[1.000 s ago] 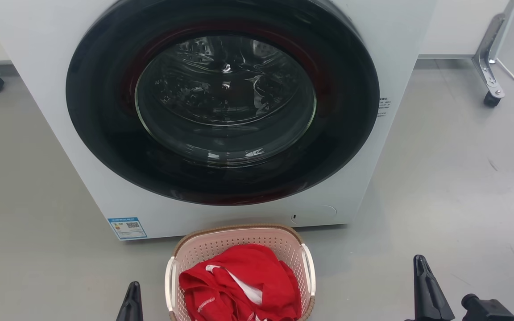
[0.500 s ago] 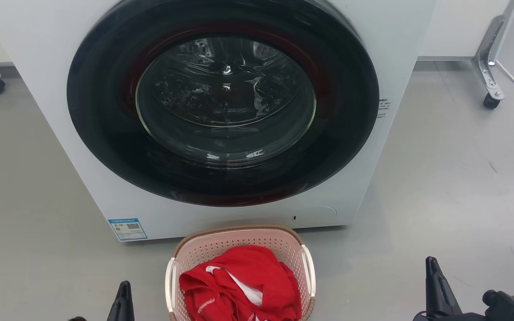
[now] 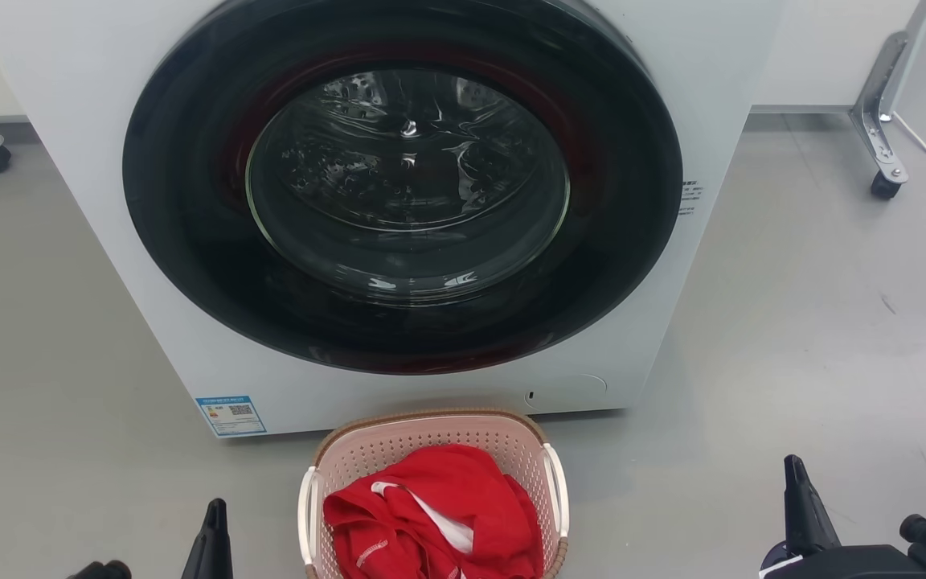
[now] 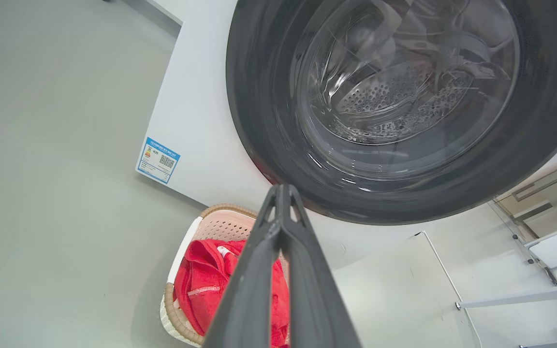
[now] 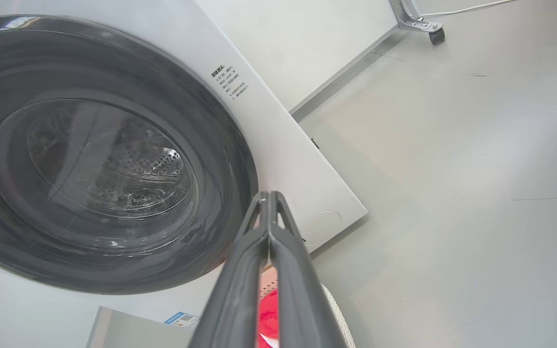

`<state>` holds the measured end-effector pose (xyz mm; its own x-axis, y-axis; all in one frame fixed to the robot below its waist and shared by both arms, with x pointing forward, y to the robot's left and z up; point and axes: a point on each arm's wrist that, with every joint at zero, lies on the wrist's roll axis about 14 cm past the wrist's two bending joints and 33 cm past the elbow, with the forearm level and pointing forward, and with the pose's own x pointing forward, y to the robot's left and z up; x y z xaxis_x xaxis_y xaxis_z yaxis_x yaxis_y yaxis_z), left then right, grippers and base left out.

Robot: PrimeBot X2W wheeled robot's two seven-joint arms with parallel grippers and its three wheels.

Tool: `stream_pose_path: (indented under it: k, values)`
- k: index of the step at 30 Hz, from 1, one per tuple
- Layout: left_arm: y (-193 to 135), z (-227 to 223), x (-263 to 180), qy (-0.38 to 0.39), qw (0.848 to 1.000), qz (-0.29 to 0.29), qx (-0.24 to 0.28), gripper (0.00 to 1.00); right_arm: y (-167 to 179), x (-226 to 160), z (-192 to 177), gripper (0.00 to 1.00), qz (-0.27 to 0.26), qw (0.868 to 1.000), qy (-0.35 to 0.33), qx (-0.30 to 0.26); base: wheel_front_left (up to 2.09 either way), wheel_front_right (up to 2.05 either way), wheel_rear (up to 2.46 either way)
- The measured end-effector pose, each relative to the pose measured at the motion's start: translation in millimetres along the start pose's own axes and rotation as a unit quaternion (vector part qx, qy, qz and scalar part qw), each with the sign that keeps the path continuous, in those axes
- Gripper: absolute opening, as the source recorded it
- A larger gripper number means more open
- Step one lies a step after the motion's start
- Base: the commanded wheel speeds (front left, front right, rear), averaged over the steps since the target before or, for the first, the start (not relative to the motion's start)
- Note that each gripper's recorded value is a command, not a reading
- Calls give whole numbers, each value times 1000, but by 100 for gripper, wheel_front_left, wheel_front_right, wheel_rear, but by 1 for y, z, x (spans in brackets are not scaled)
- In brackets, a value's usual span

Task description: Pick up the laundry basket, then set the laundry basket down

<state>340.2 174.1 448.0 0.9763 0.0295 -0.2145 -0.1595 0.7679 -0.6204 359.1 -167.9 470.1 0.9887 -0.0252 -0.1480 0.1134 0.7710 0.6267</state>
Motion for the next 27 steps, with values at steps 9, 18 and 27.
stream_pose_path:
  k: [9,18,27]
  values:
    - [1,6,7,2,998,0,-65,0,-7,2,0,0,-7,998,11,68,0,0,0]
    - [-1,10,12,6,990,-8,-141,0,-13,6,3,0,-11,989,16,144,0,0,0]
    - [0,11,15,12,978,-13,-207,0,-15,9,9,0,-6,977,13,211,0,0,0]
